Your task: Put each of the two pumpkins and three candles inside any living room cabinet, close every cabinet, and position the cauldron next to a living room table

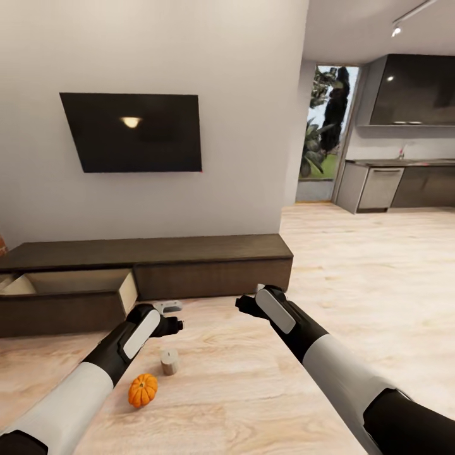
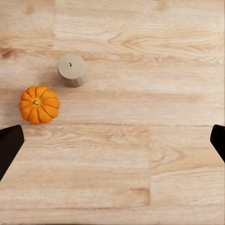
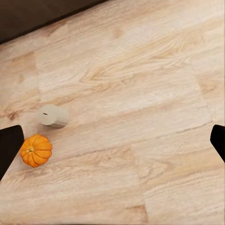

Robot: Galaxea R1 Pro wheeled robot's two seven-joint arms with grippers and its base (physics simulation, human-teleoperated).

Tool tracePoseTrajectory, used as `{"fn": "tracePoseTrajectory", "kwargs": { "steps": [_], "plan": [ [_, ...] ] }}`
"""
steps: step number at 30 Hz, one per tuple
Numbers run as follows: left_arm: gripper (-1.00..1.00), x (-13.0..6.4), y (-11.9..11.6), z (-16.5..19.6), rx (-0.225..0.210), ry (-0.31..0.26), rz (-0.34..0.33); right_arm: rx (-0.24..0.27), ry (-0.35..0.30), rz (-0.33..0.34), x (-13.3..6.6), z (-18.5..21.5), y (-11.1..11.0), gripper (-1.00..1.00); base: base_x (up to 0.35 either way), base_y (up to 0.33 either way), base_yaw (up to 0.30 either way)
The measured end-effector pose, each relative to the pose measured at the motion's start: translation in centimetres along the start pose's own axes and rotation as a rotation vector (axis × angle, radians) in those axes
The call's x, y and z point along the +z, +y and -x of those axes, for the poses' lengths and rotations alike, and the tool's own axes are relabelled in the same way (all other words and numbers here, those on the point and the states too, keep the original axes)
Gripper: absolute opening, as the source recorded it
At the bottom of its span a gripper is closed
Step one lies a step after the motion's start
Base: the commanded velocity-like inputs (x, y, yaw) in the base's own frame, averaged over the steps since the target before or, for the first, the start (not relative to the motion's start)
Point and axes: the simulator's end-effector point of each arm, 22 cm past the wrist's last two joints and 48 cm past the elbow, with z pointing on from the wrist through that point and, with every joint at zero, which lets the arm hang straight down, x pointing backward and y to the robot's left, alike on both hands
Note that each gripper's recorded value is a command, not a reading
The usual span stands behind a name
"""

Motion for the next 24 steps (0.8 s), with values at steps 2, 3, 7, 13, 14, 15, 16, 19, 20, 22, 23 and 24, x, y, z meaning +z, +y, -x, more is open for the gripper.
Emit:
{"fn": "tracePoseTrajectory", "kwargs": {
  "steps": [2, 3, 7, 13, 14, 15, 16, 19, 20, 22, 23, 24],
  "plan": [
    [1.00, 0.0, 0.0, 0.0, -0.001, 0.000, 0.000, 0.000, 0.000, 0.000, 0.0, 0.0, 0.0, 1.00, 0.000, 0.000, 0.293],
    [1.00, 0.0, 0.0, 0.0, -0.001, 0.000, -0.001, 0.000, 0.000, 0.000, 0.0, 0.0, 0.0, 1.00, 0.000, 0.000, 0.293],
    [1.00, 0.0, 0.0, 0.0, -0.004, 0.001, -0.001, 0.000, 0.000, 0.001, 0.0, 0.0, 0.1, 1.00, 0.000, 0.000, 0.293],
    [1.00, 0.1, 0.5, 0.0, -0.011, 0.003, 0.004, -0.002, 0.002, 0.006, 0.0, -0.2, 0.5, 1.00, 0.000, 0.000, 0.293],
    [1.00, 0.3, 0.8, -0.2, -0.014, 0.009, 0.010, -0.002, 0.002, 0.006, -0.1, -0.2, 0.5, 1.00, 0.000, 0.000, 0.293],
    [1.00, 0.4, 1.0, -0.4, -0.015, 0.014, 0.014, -0.003, 0.002, 0.006, -0.1, -0.2, 0.5, 1.00, 0.000, 0.000, 0.293],
    [1.00, 0.5, 1.2, -0.5, -0.017, 0.018, 0.018, -0.003, 0.002, 0.006, -0.1, -0.2, 0.5, 1.00, 0.000, 0.000, 0.293],
    [1.00, 1.2, 2.5, -0.7, -0.036, 0.033, 0.047, -0.003, 0.002, 0.007, -0.1, -0.2, 0.5, 1.00, 0.023, 0.000, 0.293],
    [1.00, 1.5, 2.9, -0.9, -0.043, 0.039, 0.056, -0.005, 0.002, 0.006, -0.1, -0.2, 0.6, 1.00, 0.074, 0.000, 0.293],
    [1.00, 1.6, 3.1, -0.9, -0.048, 0.041, 0.063, -0.011, 0.002, 0.005, -0.1, -0.3, 0.6, 1.00, 0.124, 0.000, 0.293],
    [1.00, 1.6, 3.3, -0.8, -0.051, 0.042, 0.067, -0.017, 0.001, 0.004, -0.1, -0.4, 0.7, 1.00, 0.177, 0.000, 0.293],
    [1.00, 1.7, 3.4, -0.8, -0.052, 0.042, 0.069, -0.019, 0.001, 0.003, -0.1, -0.4, 0.7, 1.00, 0.225, 0.000, 0.293]
  ]
}}
